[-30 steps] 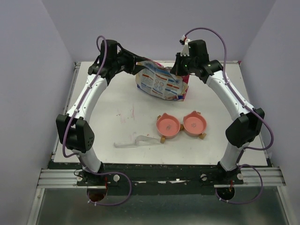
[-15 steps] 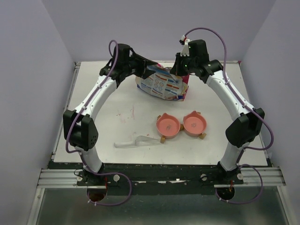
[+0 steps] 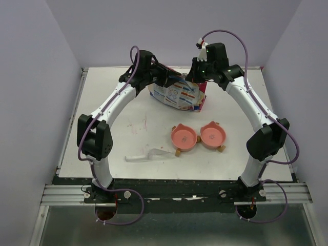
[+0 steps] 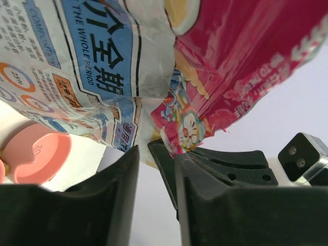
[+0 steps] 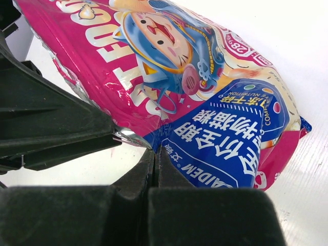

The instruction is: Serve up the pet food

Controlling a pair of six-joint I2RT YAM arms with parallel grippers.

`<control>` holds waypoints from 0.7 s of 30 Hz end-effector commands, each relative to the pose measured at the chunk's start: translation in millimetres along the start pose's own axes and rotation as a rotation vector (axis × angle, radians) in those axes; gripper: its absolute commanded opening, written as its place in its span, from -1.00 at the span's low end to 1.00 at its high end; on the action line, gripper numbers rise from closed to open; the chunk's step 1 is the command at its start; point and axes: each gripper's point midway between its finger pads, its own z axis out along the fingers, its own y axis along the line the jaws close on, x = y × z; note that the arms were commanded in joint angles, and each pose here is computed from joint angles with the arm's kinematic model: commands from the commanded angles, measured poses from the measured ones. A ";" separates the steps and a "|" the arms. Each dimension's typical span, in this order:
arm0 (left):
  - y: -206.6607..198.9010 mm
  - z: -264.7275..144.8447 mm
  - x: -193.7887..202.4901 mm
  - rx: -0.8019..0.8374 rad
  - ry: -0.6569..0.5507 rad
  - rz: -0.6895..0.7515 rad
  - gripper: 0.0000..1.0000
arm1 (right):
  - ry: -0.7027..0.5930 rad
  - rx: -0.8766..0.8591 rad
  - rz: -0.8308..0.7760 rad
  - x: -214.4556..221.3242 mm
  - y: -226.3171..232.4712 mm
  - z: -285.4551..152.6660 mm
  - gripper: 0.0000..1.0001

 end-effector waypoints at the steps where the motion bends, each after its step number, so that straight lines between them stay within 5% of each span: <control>1: -5.3 6.7 7.5 0.016 0.018 0.006 -0.24 | 0.023 -0.082 0.010 1.7 26.1 -8.3 -0.99; 8: -10.1 8.9 17.8 0.039 0.028 0.036 -0.27 | 0.026 -0.086 0.014 3.3 26.9 -7.2 -1.00; 13: -21.0 2.3 23.1 0.067 0.011 0.099 0.13 | 0.023 -0.083 0.011 2.0 26.7 -7.6 -0.99; 21: -13.8 14.7 19.7 0.041 0.001 0.063 -0.19 | 0.026 -0.083 0.012 2.6 25.9 -7.1 -1.00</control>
